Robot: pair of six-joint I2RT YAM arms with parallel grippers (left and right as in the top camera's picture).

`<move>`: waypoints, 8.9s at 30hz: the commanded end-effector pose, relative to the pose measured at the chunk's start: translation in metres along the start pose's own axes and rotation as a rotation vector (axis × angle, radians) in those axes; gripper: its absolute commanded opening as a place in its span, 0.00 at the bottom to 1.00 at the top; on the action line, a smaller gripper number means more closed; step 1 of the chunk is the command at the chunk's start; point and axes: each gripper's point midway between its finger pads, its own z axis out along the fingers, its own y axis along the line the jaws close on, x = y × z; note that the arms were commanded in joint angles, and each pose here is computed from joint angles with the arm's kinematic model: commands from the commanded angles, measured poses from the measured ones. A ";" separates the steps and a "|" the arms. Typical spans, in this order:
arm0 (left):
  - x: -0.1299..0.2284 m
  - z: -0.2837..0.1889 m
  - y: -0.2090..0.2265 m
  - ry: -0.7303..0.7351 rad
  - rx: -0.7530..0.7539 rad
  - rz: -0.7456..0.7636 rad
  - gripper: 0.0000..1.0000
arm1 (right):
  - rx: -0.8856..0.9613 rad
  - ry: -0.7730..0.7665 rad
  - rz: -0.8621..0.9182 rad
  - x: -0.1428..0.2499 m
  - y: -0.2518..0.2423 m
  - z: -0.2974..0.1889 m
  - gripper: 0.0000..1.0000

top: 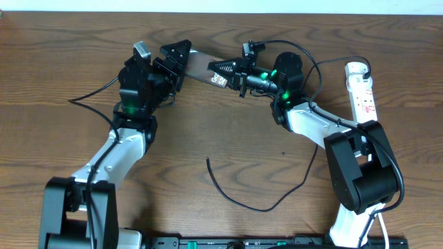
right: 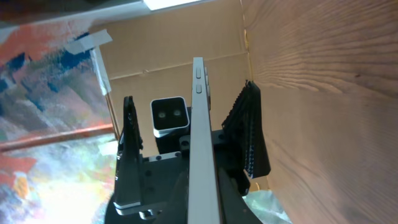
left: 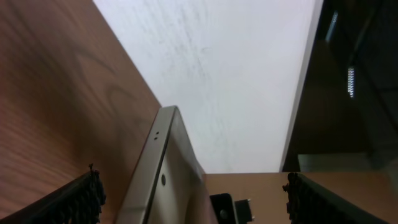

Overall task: Plug charger to phone and switch on socket
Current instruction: 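Open the right gripper and release the phone, left gripper keeps holding, then move the right gripper down to the black cable's USB-C plug, then close the right gripper on the USB-C plug and lift it, then raise the plug and point it toward the phone's bottom port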

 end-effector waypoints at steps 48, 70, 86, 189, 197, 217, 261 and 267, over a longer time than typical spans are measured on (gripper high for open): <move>-0.010 -0.003 -0.010 0.024 0.075 -0.074 0.07 | -0.025 -0.010 -0.040 0.000 0.013 0.003 0.42; -0.080 -0.058 -0.008 0.081 0.142 -0.107 0.07 | -0.007 -0.045 -0.404 -0.028 0.016 -0.025 0.99; -0.106 -0.119 -0.002 0.206 0.176 -0.064 0.07 | 0.789 0.147 -0.608 -0.016 -0.063 -0.046 0.99; -0.161 -0.186 0.018 0.070 0.157 0.042 0.07 | 1.577 0.363 -0.604 0.138 -0.229 -0.068 0.01; -0.161 -0.186 0.018 0.071 0.157 0.042 0.07 | 1.222 0.772 -0.647 0.178 -0.209 -0.038 0.01; -0.159 -0.186 0.018 0.081 0.159 0.058 0.07 | 0.495 1.229 -0.830 0.218 -0.159 -0.053 0.01; -0.158 -0.186 0.018 0.090 0.162 0.084 0.07 | 1.640 0.451 -0.631 0.052 -0.240 -0.109 0.44; -0.158 -0.186 0.018 0.090 0.162 0.085 0.07 | 1.642 0.403 -0.603 0.046 -0.239 -0.110 0.42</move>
